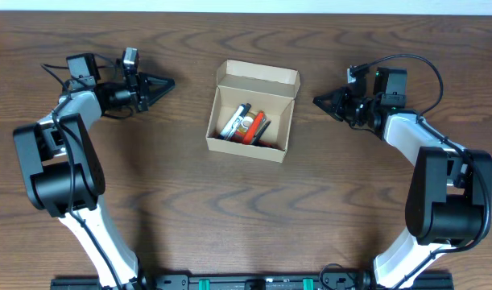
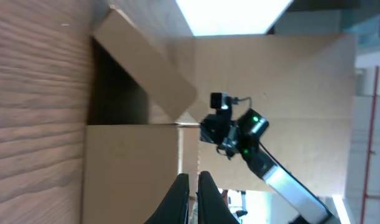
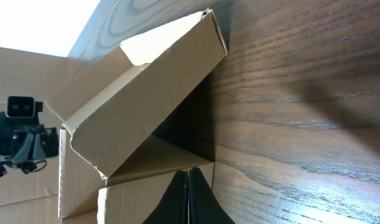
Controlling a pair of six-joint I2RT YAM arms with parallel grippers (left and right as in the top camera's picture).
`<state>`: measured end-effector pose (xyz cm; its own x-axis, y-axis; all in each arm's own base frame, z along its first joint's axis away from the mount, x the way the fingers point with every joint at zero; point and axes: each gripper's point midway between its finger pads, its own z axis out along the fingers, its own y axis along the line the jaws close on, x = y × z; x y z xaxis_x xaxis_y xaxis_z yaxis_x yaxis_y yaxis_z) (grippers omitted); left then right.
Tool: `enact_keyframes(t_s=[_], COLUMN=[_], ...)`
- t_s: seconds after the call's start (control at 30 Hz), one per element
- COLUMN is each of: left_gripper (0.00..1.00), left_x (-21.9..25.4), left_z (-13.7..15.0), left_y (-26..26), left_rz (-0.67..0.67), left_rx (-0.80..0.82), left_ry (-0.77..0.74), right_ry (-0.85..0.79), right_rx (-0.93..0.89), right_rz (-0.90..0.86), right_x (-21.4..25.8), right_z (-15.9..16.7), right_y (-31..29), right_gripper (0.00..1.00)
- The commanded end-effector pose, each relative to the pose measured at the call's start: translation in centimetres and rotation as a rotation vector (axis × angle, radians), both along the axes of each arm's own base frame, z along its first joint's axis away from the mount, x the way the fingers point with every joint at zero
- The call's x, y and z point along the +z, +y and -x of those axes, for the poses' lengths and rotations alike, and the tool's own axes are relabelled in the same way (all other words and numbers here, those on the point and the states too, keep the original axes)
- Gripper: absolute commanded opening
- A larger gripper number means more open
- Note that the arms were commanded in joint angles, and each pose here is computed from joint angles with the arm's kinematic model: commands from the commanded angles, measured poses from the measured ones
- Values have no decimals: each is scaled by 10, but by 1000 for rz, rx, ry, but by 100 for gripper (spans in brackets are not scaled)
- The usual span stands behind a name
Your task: Pack container
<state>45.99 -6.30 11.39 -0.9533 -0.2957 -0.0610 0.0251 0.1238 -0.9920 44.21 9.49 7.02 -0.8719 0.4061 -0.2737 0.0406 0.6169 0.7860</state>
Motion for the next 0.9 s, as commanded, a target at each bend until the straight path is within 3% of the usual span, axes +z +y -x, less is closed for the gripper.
enact_keyframes(t_s=[0.0, 0.4, 0.63, 0.87], left_gripper=[6, 6, 6, 6], left_x=[-17, -51, -54, -51], left_z=[-2, 10, 13, 4], left_y=[-7, -60, -66, -70], left_rz=[-70, -88, 38, 64], left_rx=[23, -74, -129, -143], left_ry=[50, 158, 189, 165], right_ry=[22, 31, 60, 79], right_rx=[8, 28, 49, 70], right_rz=[-22, -61, -137, -160], right_x=[-2, -8, -27, -42], right_z=[2, -2, -5, -3], right_y=[8, 41, 53, 56], right_gripper=[1, 1, 1, 1])
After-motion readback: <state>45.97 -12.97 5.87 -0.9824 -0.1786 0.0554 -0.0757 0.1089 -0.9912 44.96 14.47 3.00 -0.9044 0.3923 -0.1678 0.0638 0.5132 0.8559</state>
